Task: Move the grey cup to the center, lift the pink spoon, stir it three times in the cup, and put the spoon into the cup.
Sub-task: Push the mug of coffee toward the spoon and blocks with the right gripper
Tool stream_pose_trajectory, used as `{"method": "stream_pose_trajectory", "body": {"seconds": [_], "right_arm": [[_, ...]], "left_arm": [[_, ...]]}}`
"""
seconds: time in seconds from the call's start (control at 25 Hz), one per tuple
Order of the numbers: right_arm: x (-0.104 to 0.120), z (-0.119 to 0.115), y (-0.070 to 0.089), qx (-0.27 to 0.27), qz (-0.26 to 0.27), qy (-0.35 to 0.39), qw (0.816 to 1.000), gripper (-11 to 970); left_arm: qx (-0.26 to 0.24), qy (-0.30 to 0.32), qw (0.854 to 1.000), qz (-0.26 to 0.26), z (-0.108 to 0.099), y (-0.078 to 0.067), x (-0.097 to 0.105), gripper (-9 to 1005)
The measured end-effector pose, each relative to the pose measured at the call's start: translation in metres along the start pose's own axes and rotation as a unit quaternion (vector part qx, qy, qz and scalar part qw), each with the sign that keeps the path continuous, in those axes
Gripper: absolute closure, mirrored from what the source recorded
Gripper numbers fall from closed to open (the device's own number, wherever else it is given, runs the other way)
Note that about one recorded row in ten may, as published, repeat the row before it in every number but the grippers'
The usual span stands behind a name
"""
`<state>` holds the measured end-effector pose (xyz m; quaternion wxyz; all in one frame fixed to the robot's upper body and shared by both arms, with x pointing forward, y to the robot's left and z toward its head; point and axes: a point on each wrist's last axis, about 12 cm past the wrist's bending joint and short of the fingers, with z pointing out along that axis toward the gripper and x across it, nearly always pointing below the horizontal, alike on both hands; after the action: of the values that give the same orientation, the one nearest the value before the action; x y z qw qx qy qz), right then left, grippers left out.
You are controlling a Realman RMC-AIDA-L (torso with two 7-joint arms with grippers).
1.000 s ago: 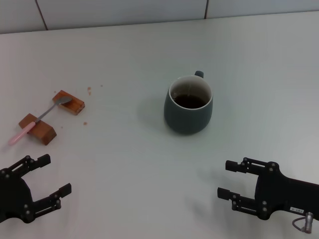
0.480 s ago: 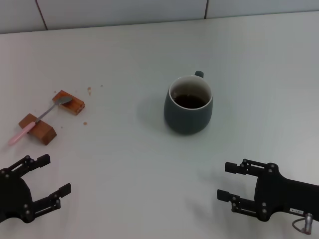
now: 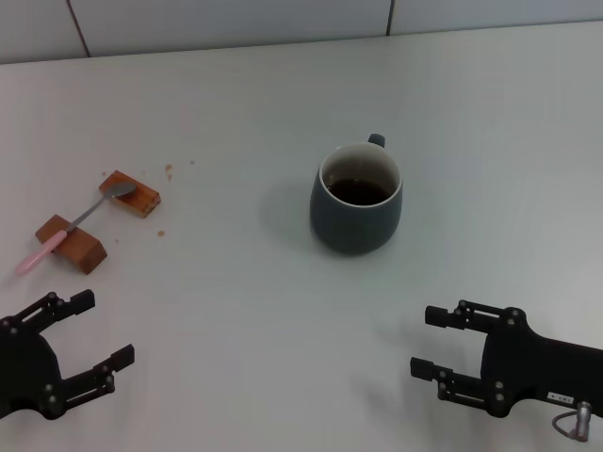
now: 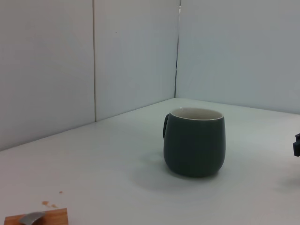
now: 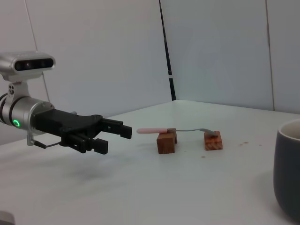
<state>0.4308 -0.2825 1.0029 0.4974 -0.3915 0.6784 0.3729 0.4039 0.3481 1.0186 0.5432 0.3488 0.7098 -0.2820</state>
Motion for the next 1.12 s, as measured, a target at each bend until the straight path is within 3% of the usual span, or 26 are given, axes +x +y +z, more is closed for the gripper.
{"method": "stream_pose_trajectory", "body": {"seconds": [0.52, 0.88, 1.0, 1.12], "right_arm": [[-0.001, 0.003, 0.0, -0.008, 0.0, 0.003, 1.0, 291], [-0.004, 0.004, -0.001, 0.019, -0.027, -0.029, 0.999, 511], [-0.007, 0.0, -0.001, 0.055, -0.048, -0.062, 0.995, 655], [-0.01, -0.006, -0.002, 0.126, -0.078, -0.109, 0.983, 774]], "left_arm": [[0.0, -0.003, 1.0, 0.005, 0.003, 0.005, -0.004, 153], [0.0, -0.003, 1.0, 0.008, 0.003, 0.006, -0.004, 154], [-0.001, -0.003, 1.0, 0.008, 0.003, 0.006, -0.004, 154], [-0.002, -0.002, 1.0, 0.007, 0.002, 0.006, -0.004, 153]]}}
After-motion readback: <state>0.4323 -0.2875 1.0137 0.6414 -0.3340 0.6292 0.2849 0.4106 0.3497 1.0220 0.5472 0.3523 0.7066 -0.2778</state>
